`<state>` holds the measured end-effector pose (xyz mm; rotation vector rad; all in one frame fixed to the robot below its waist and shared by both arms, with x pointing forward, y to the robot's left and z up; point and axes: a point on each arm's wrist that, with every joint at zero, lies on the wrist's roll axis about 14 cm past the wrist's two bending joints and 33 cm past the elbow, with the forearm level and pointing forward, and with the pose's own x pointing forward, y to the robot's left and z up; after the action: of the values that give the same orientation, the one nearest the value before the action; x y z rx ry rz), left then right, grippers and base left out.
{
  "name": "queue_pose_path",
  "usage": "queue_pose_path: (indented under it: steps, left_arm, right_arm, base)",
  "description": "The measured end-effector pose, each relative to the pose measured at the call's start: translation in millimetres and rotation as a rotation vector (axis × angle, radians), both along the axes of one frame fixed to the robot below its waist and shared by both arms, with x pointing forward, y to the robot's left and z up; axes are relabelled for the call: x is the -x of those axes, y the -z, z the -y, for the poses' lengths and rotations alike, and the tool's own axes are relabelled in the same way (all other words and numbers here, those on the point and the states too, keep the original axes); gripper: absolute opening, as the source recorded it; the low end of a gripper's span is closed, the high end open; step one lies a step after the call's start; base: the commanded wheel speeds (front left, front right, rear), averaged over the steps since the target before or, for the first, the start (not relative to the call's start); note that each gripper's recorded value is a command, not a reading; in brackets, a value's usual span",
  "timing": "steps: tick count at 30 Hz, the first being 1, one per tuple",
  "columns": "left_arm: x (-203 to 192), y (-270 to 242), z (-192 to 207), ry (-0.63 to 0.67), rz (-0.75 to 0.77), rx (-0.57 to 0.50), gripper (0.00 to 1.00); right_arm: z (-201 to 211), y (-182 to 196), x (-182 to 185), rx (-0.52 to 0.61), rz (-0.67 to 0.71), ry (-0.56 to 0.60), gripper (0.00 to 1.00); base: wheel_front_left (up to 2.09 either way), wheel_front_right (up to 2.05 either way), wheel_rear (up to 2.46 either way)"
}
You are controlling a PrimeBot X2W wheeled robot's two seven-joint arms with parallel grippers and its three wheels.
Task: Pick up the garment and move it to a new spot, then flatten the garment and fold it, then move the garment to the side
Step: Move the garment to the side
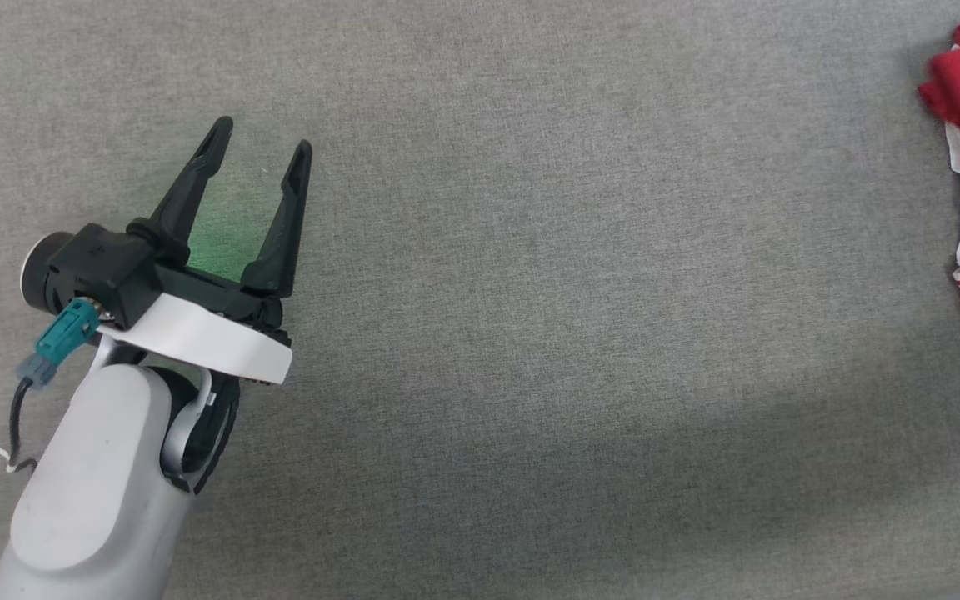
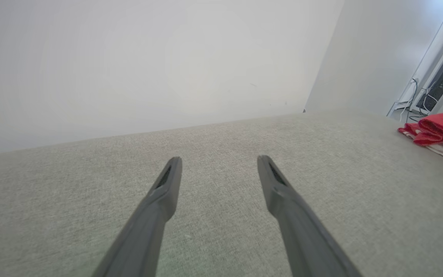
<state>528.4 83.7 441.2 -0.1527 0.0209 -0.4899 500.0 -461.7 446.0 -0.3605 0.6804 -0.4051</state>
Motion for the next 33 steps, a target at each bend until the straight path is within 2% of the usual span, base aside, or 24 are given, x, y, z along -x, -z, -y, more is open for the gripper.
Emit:
queue_pose_path:
  steps: [6,18,33]
  left_arm:
    - [4.5,-9.7,-9.9,-0.031,0.012,0.008,1.0]
    - [22.4,-34.3,-33.4,-0.109,0.043,0.025,1.0]
    - [53.4,-71.3,-83.9,-0.265,0.109,0.013,1.0]
  right_arm:
    - [-7.4,-13.3,-6.0,-0.021,0.069,-0.024,1.0]
    - [-68.2,-35.5,-26.9,-0.111,0.276,-0.183,1.0]
    - [-143.9,-67.0,-14.6,-0.216,0.529,-0.369,1.0]
  base:
    - [0.0,0.0,0.0]
    - [0.0,0.0,0.0]
    - [0.0,0.0,0.0]
